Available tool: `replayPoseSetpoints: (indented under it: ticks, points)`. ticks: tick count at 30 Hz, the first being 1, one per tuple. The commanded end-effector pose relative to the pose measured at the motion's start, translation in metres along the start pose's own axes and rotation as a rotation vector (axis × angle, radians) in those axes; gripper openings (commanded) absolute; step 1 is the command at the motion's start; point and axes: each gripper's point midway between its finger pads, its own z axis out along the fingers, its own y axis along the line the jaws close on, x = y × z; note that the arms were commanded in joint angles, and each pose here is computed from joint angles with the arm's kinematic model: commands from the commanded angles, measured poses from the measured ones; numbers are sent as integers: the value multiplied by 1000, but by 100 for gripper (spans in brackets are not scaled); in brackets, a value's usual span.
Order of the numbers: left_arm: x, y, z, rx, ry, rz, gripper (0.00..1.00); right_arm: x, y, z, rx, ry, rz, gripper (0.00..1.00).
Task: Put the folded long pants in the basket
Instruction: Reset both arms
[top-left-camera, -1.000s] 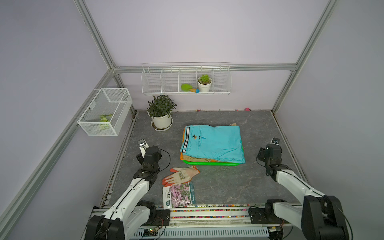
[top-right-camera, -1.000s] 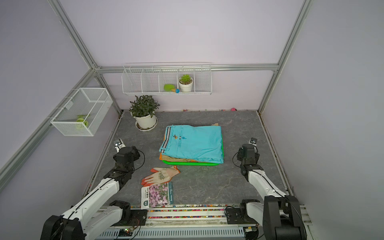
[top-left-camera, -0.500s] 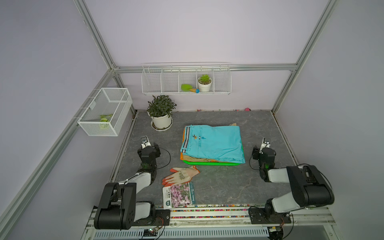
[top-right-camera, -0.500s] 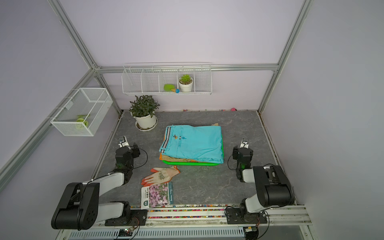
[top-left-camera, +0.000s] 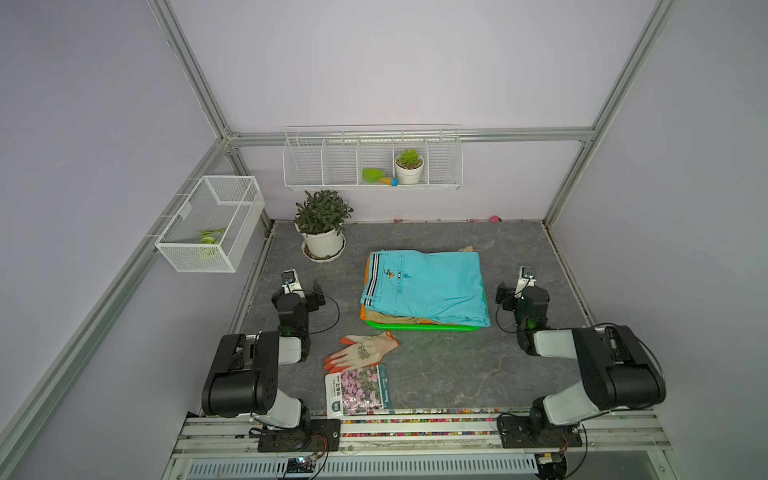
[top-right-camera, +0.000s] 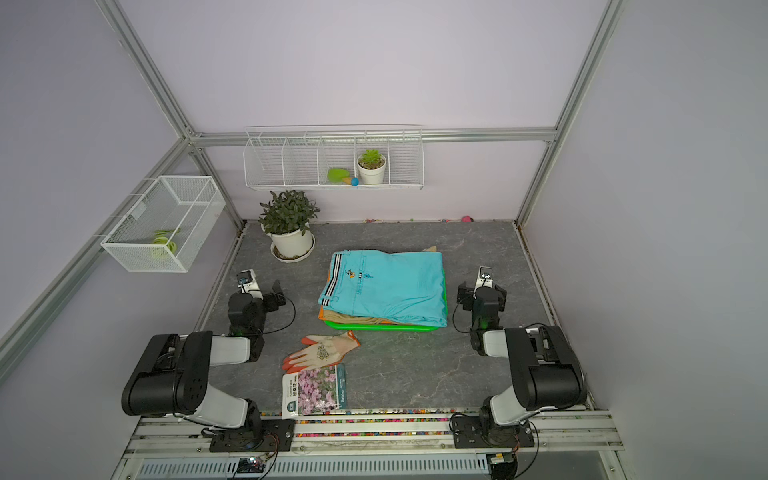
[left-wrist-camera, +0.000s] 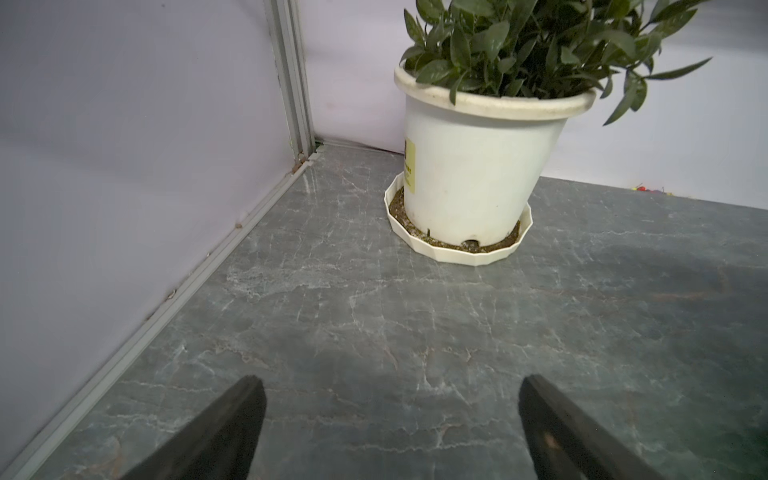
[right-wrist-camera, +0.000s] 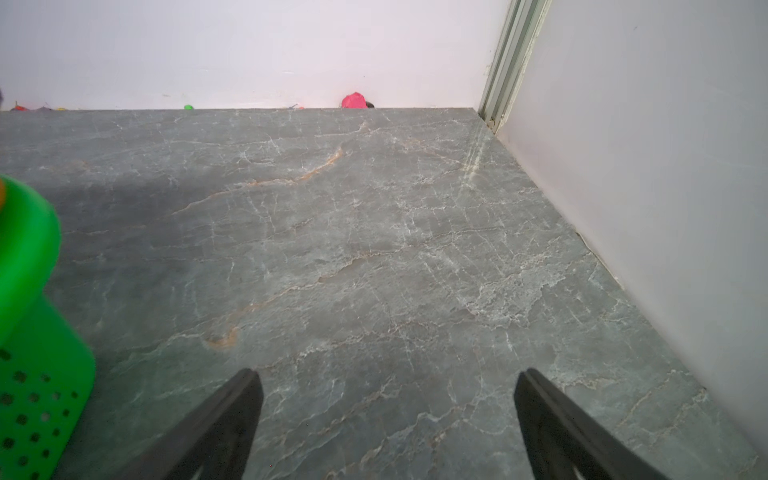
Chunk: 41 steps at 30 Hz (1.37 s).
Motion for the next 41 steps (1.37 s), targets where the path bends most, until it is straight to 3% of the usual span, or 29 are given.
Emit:
replayPoseSetpoints:
  ticks: [1,41]
  points:
    - [-7,-3,3,22,5,-18,100,-3,0,-1,7,-2,-4,99]
    - [-6,-3,3,19,6,-16,100,-3,-1,-1,14,5,0,99]
